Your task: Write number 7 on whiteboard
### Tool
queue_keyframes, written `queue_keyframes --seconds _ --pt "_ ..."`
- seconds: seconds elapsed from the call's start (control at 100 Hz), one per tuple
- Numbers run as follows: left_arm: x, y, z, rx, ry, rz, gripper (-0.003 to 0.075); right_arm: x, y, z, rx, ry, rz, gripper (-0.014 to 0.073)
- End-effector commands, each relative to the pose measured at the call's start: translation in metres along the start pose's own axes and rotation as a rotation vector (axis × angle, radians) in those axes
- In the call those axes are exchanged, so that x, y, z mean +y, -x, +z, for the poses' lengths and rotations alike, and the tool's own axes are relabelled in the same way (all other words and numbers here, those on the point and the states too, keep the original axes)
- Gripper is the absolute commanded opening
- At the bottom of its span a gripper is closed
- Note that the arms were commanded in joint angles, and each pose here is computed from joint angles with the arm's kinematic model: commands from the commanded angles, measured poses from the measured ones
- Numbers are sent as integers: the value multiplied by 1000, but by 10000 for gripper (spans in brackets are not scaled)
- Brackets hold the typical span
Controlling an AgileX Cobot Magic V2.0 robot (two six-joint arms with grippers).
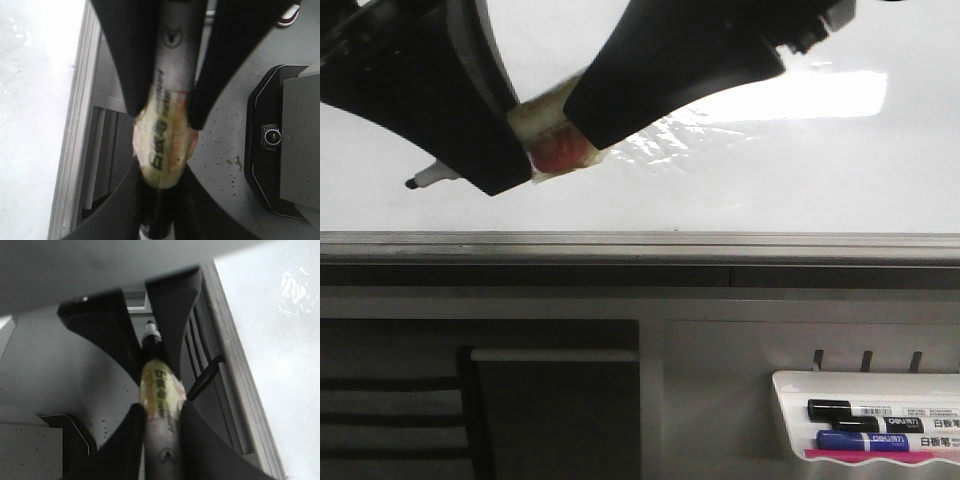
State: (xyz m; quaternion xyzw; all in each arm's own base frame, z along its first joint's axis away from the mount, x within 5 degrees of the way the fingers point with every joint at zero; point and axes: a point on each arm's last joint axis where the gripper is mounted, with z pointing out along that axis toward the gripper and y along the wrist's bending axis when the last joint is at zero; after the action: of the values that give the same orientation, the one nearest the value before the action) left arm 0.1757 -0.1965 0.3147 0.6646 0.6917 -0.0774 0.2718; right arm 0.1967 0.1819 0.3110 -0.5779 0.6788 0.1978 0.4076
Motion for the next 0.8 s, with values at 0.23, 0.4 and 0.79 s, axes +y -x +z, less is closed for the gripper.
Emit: queue_keyframes --seconds 0.23,0.4,0.79 --pt "3 13 -15 -100 51 -35 65 -5 15 -10 -75 -54 5 -71" --pt "7 13 -19 -100 83 -65 325 -5 16 -12 -78 -59 4 -71" --pt "24 -39 -86 -223 296 -427 370 -17 12 -72 -115 -269 203 -71"
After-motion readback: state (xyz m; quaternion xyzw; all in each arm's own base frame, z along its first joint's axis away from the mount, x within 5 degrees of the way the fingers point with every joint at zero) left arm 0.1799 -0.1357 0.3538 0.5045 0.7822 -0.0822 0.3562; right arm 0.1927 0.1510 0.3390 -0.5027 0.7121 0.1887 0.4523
